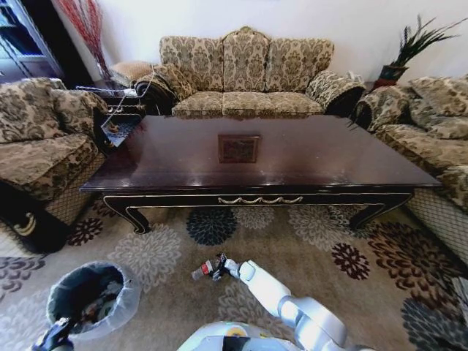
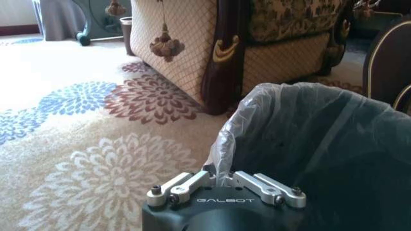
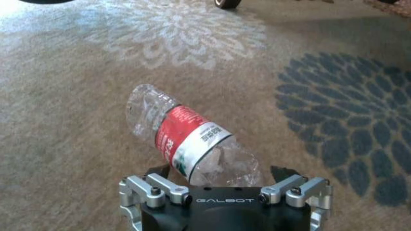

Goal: Move to the front of the table and place the trash on the table into the trash bin.

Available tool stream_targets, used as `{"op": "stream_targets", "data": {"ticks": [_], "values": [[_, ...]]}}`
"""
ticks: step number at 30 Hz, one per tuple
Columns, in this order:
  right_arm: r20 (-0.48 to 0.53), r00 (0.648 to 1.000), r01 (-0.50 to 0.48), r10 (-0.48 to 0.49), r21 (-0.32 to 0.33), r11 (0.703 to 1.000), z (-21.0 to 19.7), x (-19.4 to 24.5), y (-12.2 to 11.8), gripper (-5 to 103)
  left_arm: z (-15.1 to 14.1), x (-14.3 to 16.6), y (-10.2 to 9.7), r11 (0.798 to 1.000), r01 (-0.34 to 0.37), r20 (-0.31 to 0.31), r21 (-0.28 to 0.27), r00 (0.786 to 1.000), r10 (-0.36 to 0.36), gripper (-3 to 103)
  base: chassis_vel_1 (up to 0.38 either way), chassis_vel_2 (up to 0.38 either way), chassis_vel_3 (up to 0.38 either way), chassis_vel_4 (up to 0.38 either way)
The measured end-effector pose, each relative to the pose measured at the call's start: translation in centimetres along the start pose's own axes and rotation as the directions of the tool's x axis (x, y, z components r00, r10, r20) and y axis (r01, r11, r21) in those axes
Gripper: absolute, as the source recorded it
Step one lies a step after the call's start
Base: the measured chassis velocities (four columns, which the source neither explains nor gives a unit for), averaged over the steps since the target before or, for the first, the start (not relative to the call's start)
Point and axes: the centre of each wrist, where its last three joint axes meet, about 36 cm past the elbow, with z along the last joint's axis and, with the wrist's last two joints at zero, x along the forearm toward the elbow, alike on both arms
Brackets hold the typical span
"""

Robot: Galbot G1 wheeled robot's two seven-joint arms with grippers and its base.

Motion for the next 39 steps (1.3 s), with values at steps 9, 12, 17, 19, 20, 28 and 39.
{"op": "stream_targets", "data": {"ticks": [9,12,17,19,20,28,39], "values": [[-0.013,1.0,0.009,-0.009,-0.008,1.0,0.5,0.0,0.6,79,0.3,-0.2,0.1,1.0,0.001,0.014,0.0,1.0,-0.001,2,0.0,0.0,0.0,0.0],[-0.013,1.0,0.014,-0.014,-0.006,1.0,0.6,0.0,0.7,73,0.4,-0.2,0.1,1.0,0.003,0.021,0.0,1.0,-0.003,2,0.0,0.0,0.0,0.0],[-0.005,1.0,0.021,-0.021,-0.014,1.0,0.6,0.0,1.2,57,0.7,-0.2,0.6,1.0,0.004,0.033,-0.003,0.999,-0.004,2,0.0,0.0,0.0,0.0],[0.001,1.0,0.022,-0.022,-0.024,0.999,0.6,0.0,1.3,54,0.7,-0.2,0.7,1.0,0.006,0.033,-0.004,0.999,-0.006,2,0.0,0.0,0.0,0.0],[0.004,1.0,0.023,-0.023,-0.029,0.999,0.6,0.0,1.3,51,0.7,-0.2,0.8,1.0,0.008,0.033,-0.004,0.999,-0.008,2,0.0,0.0,0.0,0.0],[0.026,0.999,0.026,-0.024,-0.055,0.998,0.4,0.1,1.3,33,1.2,-0.3,0.8,1.0,0.015,0.025,-0.018,1.0,-0.014,2,0.0,0.0,0.0,0.0],[0.153,0.988,0.008,0.004,-0.076,0.997,-2.9,-0.1,2.4,25,0.8,-1.1,1.0,0.996,-0.019,0.015,-0.085,1.0,0.02,2,0.0,0.0,0.0,0.0]]}}
